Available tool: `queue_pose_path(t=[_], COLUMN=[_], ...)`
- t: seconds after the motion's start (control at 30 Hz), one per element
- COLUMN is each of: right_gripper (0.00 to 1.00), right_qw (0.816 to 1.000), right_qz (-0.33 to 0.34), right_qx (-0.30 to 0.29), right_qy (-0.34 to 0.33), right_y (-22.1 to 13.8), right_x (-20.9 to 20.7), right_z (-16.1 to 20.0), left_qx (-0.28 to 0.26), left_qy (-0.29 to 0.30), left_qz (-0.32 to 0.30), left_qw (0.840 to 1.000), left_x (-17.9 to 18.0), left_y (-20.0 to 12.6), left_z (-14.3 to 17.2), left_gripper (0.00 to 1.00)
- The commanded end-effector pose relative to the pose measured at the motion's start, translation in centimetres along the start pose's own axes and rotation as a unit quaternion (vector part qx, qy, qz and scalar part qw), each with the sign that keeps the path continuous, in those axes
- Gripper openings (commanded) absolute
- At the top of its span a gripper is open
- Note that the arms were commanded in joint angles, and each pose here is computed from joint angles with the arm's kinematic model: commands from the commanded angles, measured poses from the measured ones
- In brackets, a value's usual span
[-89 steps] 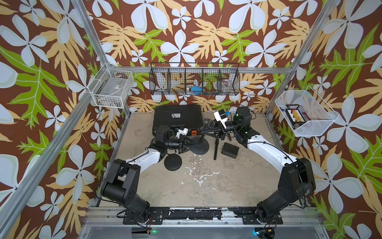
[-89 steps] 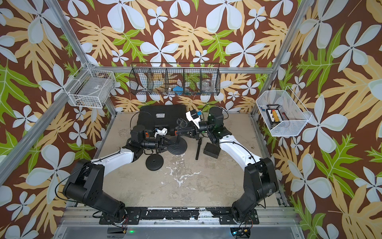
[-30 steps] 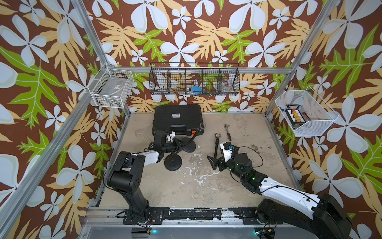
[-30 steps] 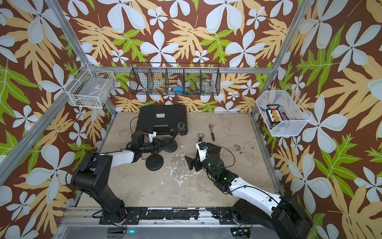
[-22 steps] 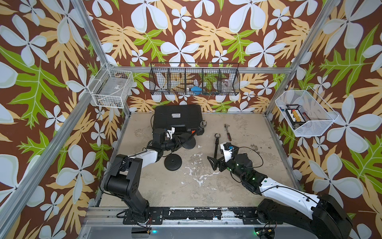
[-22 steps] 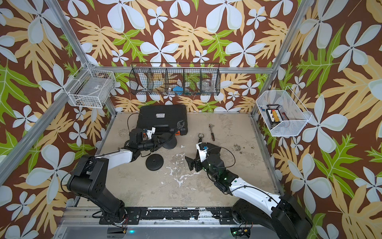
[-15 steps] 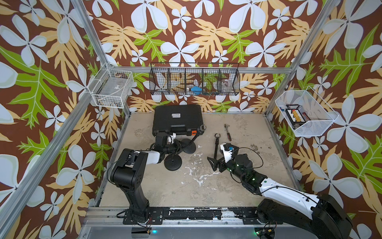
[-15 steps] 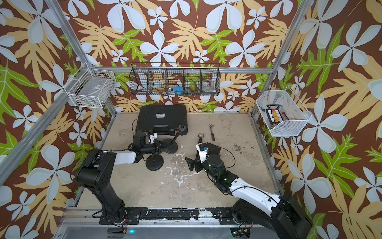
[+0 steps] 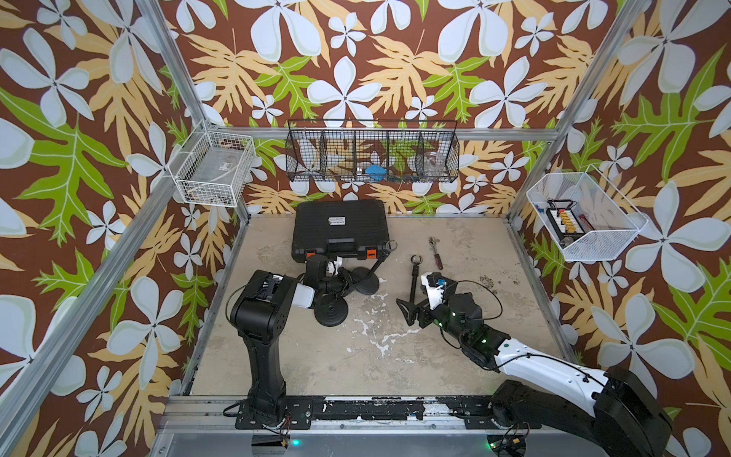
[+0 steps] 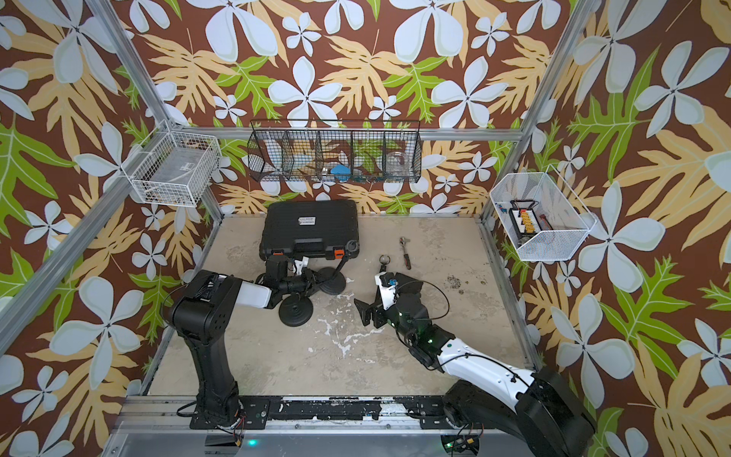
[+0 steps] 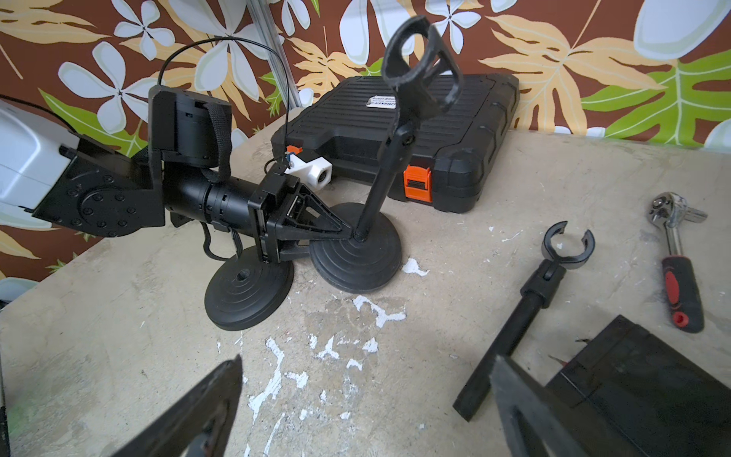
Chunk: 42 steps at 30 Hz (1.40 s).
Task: Assemble a microphone stand
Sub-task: Place the microphone stand at the center of the board.
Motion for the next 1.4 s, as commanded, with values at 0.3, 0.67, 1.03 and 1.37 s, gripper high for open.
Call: queue_pose_path(t=[0.3,0.67,1.03,1.37], right_gripper=[1.0,1.0,0.91,0.96], right_qw=[1.0,0.998,0.996,0.994], right_qz=[0.002,0.054,0.069,0.031], right_qx=[0.002,0.012,0.038,0.1], right_qy=[-0.006,0.013,0.051,0.034], right_y=[-0.4,-1.0,-0.4,1.7], right_x=[-0.1,-2.0,-2.7,-1.8], right_z=[0.3,0.7,1.2,1.0], left_qx=[-0.01,-0.045,-0.094,-0.162], left_qy=[0.006,0.024,0.092,0.142], left_qz=[-0.032,-0.134,-0.247,-0.363], left_qw=[0.999,0.99,0.96,0.907], left_x=[1.5,2.3,0.7,0.4], left_y=[1.8,-0.5,-6.2,-14.1], left_z=[-1.9,-3.3,-3.0,0.4], left_gripper=[0.31,0.45,0.46,0.51])
Point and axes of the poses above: each gripper's point midway between its finger pads, its own y axis out along the fingers, its own x axis along the line the jaws close on, z = x × y, the point moved 4 cm from there along -y, back along the fingers, and after that the axes turned 9 degrees about -y, right-handed, at the moved point
